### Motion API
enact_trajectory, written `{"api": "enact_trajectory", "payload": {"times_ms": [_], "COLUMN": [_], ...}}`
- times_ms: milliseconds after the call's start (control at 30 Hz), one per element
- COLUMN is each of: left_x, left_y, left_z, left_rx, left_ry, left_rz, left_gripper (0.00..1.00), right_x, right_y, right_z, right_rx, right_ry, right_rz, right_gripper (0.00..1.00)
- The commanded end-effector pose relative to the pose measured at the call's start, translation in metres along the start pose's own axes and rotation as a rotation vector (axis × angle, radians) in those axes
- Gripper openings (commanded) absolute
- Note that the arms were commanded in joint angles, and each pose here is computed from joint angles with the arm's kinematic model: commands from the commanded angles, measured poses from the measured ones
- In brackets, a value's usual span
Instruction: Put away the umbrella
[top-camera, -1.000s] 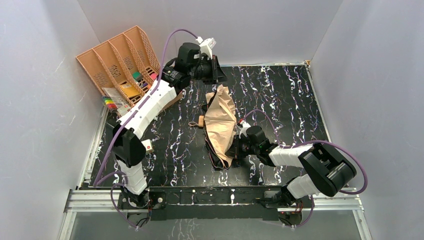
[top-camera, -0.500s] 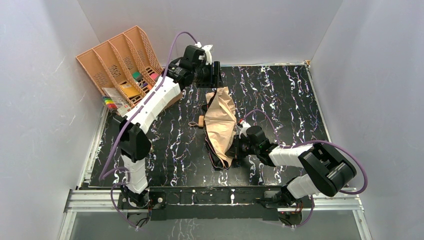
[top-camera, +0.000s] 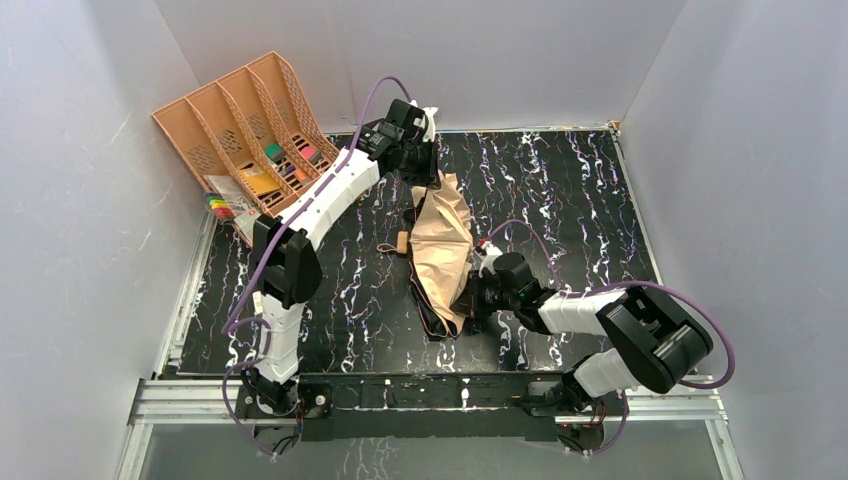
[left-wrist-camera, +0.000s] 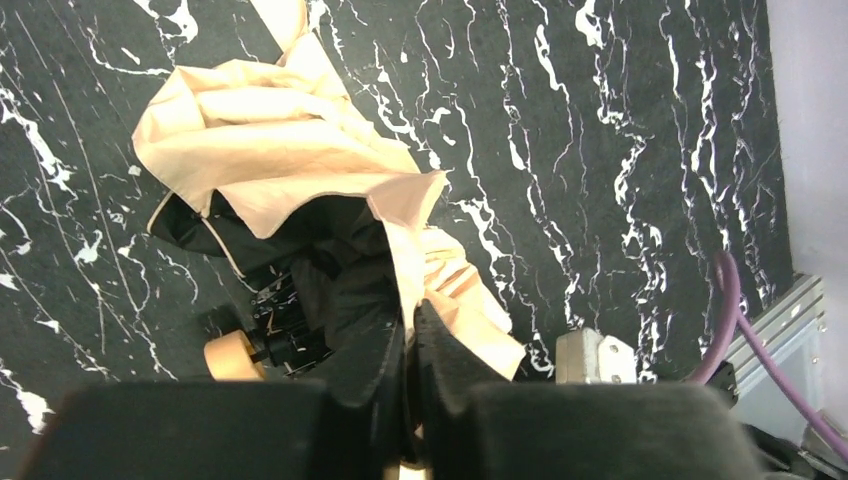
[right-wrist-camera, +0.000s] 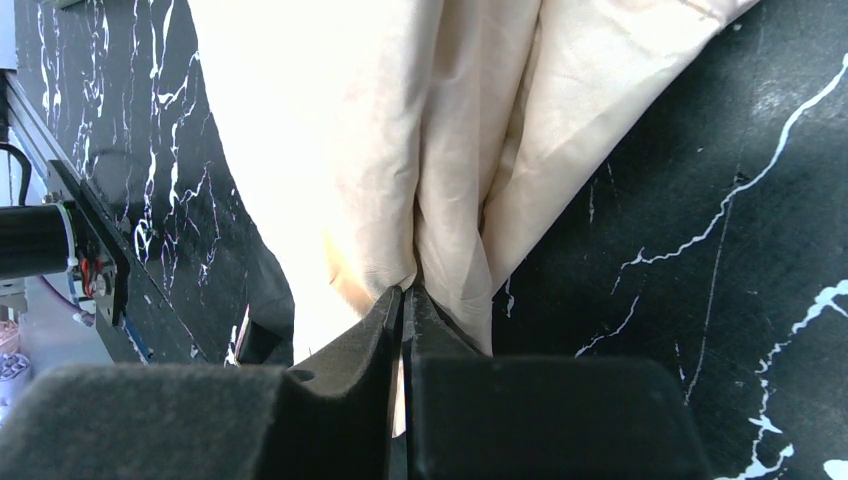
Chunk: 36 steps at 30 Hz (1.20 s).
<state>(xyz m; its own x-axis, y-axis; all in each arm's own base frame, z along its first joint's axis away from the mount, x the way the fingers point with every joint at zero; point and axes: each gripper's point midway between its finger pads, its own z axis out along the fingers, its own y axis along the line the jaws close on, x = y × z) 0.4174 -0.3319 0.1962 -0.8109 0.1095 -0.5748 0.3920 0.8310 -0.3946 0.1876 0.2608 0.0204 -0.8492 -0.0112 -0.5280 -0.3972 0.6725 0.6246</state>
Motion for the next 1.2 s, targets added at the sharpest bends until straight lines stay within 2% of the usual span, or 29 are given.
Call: {"api": "enact_trajectory", "payload": {"times_ms": [0, 500, 633, 900, 1167], "left_x": [-0.021, -0.018, -0.02, -0.019, -0.017], "left_y": [-0.018, -0.02, -0.023, -0.028, -0.027], "left_z": [-0.028, -0.037, -0.04, -0.042, -0.044], "left_rx": [0.052, 0.069, 0.082, 0.11, 0.11], "left_ry": [-0.066, -0.096, -0.106, -0.109, -0.111], "left_rz": [0.026, 0.028, 0.025, 0.019, 0.017], "left_gripper": [0.0, 0.0, 0.0, 0.0, 0.0], "right_x": [0.043, -0.062, -0.072, -0.086, -0.114], "right_y": [-0.027, 0.066, 0.07, 0.054, 0.073], "right_z": [-0.01, -0.062, -0.048, -0.004, -0.011], "right_rx": [0.104, -0.074, -0.093, -0.072, -0.126], "right_ry": [0.135, -0.15, -0.146, -0.17, -0.28], "right_rz": [0.03, -0.126, -0.123, -0.064, -0.08], "right_gripper": [0.14, 0.23, 0.23, 0.16, 0.14]}}
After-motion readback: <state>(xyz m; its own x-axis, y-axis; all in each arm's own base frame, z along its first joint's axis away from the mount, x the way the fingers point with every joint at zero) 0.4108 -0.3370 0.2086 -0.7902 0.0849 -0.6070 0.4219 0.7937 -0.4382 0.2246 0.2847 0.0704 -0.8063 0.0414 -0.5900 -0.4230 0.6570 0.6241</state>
